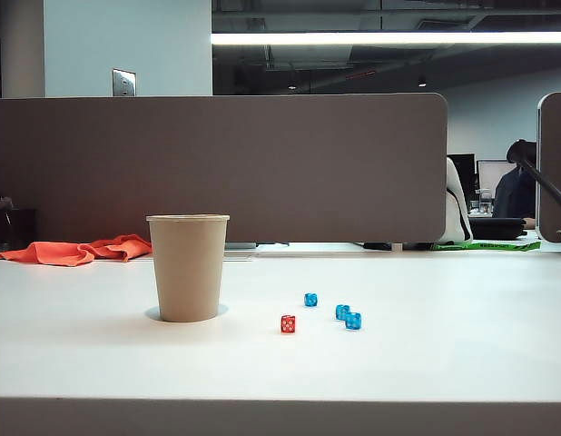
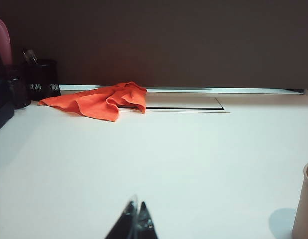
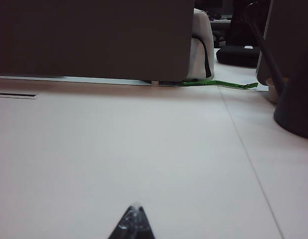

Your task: Pick up the dice with a different color and drop it into the paper cup.

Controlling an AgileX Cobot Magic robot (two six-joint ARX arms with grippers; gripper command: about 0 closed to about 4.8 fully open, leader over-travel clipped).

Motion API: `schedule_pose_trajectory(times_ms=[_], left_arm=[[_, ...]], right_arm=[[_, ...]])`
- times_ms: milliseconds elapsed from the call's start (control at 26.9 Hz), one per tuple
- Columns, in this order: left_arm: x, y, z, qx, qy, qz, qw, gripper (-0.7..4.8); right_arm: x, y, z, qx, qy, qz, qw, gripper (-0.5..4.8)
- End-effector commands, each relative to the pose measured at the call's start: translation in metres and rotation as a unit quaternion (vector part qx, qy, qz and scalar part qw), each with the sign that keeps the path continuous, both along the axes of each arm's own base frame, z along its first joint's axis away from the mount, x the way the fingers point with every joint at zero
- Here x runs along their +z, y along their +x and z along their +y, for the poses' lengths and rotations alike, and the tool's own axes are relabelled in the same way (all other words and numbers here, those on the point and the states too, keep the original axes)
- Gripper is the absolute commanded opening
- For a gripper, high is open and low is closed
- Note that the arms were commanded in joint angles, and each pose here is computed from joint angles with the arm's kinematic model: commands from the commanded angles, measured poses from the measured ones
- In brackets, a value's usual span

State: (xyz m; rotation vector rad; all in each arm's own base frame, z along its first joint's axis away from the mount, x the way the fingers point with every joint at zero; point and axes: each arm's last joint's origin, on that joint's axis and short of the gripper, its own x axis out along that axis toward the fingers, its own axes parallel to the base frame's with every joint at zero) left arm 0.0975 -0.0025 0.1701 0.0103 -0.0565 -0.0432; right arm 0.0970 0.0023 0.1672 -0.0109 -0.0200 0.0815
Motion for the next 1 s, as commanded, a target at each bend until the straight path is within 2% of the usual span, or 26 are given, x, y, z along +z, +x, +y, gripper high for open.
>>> schedule_pose_trajectory(times_ms=[37, 669, 1004], left_arm=[[0.002, 0.0, 0.0, 0.0, 0.002, -0.005, 1.0, -0.06], [0.003, 0.0, 0.0, -0.001, -0.002, -0.012, 1.0, -0.06], [0.016, -0.003, -0.006, -0.104, 0.009, -0.075, 0.992, -0.06]], right_arm=[[0.001, 0.0, 0.0, 0.001, -0.001, -0.008, 1.0, -0.05], [0.002, 0.0, -0.001, -0.012, -0.001, -0.012, 1.0, -0.06], [0.014, -0.002, -0.001, -0.019, 0.0, -0.052, 0.998, -0.06]])
